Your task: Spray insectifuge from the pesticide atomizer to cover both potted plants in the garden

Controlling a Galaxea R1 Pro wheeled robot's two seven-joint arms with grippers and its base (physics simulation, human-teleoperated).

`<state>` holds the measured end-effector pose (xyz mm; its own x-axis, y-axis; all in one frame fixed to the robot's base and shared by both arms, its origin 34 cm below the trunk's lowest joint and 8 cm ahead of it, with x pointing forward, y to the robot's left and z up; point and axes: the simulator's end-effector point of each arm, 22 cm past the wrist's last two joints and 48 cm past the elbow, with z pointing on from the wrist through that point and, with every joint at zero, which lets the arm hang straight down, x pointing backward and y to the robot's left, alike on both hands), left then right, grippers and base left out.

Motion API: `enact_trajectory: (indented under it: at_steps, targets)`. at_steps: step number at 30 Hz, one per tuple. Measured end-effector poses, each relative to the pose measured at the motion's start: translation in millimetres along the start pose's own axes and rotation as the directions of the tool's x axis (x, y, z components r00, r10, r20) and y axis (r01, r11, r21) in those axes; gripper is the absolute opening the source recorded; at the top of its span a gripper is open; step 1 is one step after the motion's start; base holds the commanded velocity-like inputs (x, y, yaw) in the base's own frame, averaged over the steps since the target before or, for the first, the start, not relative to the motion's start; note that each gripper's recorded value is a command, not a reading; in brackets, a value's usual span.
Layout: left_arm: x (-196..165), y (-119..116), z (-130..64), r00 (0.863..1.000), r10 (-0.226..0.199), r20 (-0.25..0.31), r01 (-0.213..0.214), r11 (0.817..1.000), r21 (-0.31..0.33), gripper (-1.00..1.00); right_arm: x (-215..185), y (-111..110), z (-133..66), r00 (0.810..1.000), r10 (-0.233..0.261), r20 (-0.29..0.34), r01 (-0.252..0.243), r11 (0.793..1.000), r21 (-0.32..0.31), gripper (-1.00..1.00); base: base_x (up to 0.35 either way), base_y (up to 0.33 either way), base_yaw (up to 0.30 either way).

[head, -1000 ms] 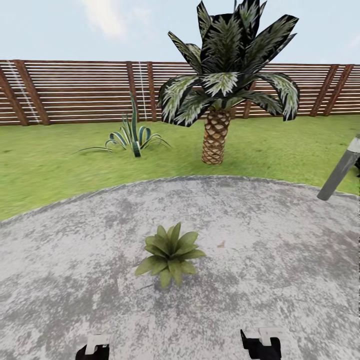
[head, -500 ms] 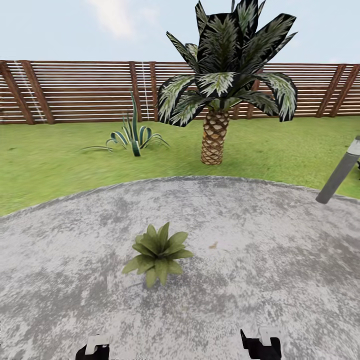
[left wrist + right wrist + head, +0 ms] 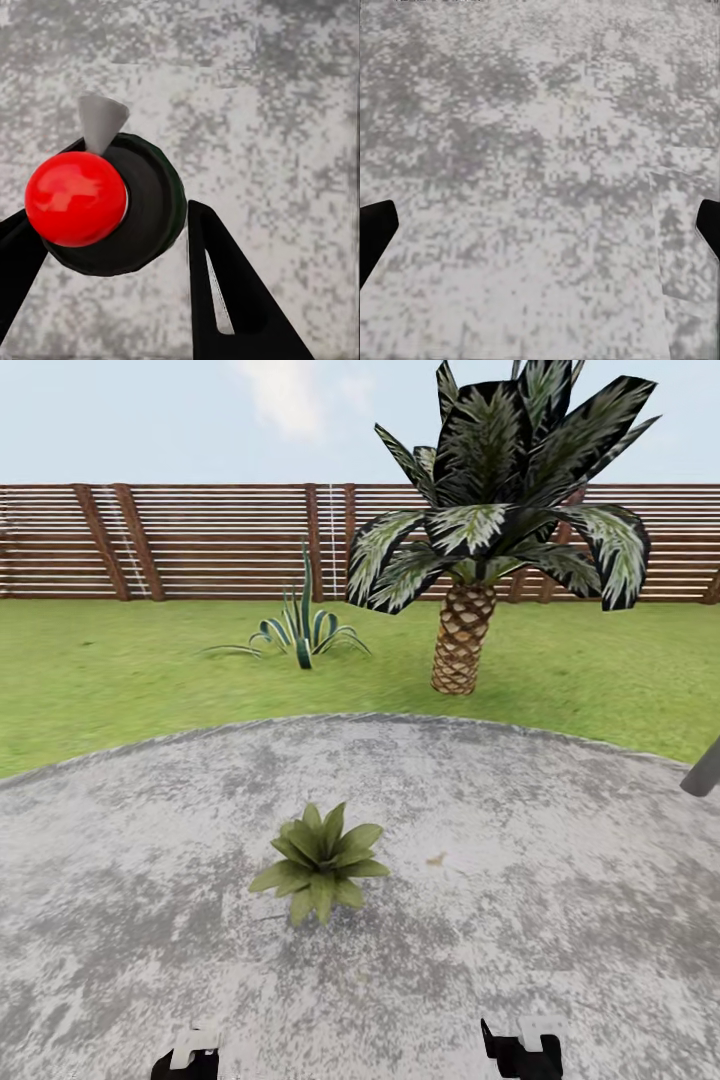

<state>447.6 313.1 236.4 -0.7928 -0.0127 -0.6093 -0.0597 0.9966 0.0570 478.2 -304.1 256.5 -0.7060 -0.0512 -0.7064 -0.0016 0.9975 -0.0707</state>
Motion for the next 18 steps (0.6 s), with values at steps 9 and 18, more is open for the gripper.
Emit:
enact_trajectory:
  at_steps: [9, 18]
  targets:
    - [-0.1, 0.0, 0.0, 1.0, 0.0, 0.0, 0.0, 1.0, 0.0, -1.0, 0.0, 0.0, 0.0, 1.0, 0.0, 0.0, 0.0, 1.0, 0.0, 1.0, 0.0, -0.274, 0.246]
    - [-0.1, -0.1, 0.0, 1.0, 0.0, 0.0, 0.0, 1.0, 0.0, -1.0, 0.0, -0.1, 0.0, 1.0, 0.0, 0.0, 0.0, 1.0, 0.0, 1.0, 0.0, -0.274, 0.071]
